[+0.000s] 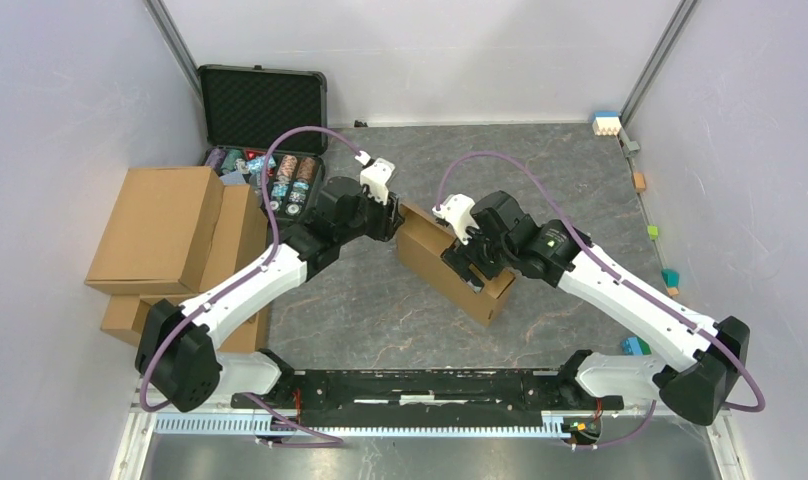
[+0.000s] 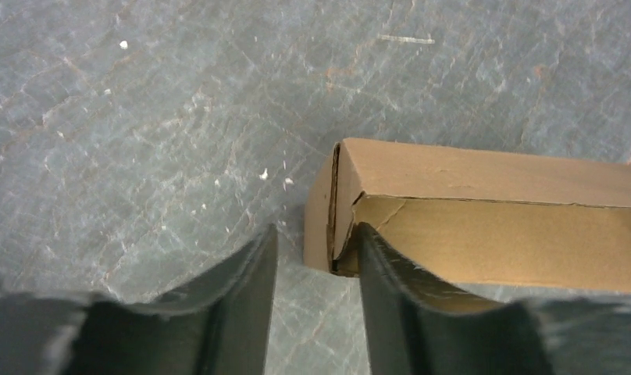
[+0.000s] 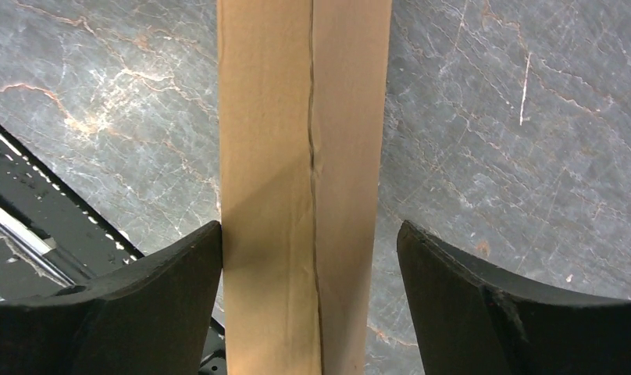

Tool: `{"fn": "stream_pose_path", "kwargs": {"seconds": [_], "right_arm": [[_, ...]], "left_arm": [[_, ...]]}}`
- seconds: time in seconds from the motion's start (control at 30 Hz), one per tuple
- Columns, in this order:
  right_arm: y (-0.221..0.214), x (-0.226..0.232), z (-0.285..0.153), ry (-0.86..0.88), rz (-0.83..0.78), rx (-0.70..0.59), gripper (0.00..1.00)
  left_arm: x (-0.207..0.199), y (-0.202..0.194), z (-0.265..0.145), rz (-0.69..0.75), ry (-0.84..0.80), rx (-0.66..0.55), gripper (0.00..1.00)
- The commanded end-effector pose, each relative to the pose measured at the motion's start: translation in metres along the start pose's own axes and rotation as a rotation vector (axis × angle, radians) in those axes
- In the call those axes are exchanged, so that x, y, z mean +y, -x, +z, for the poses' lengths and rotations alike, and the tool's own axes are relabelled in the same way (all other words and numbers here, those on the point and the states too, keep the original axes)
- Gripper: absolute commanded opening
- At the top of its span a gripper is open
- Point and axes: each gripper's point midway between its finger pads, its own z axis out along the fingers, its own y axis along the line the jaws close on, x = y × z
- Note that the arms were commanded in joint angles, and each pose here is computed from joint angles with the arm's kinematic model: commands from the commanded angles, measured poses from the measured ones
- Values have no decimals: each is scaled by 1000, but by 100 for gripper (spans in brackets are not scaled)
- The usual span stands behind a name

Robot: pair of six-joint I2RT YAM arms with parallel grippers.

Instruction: Fold the paper box

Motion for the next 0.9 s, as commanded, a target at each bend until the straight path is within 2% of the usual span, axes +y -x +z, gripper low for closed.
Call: {"fn": "stream_pose_path", "kwargs": {"seconds": [0.0, 0.2, 0.53, 0.7, 0.87], "right_arm": [[2, -11, -3, -60, -19, 0, 85], [2, -11, -4, -55, -33, -9, 82], [2, -10, -5, -50, -41, -22, 83], [6, -10, -11, -53, -35, -50, 88], [9, -13, -19, -72, -16, -72, 98]], "left_arm": [[-6, -19, -18, -93, 9, 114, 55], [-14, 8, -39, -178, -11, 51, 70], [-24, 61, -56, -244, -101, -62, 77], [-12, 82, -44, -279, -74, -83, 74], [-10, 75, -22, -285, -77, -34, 64]]}}
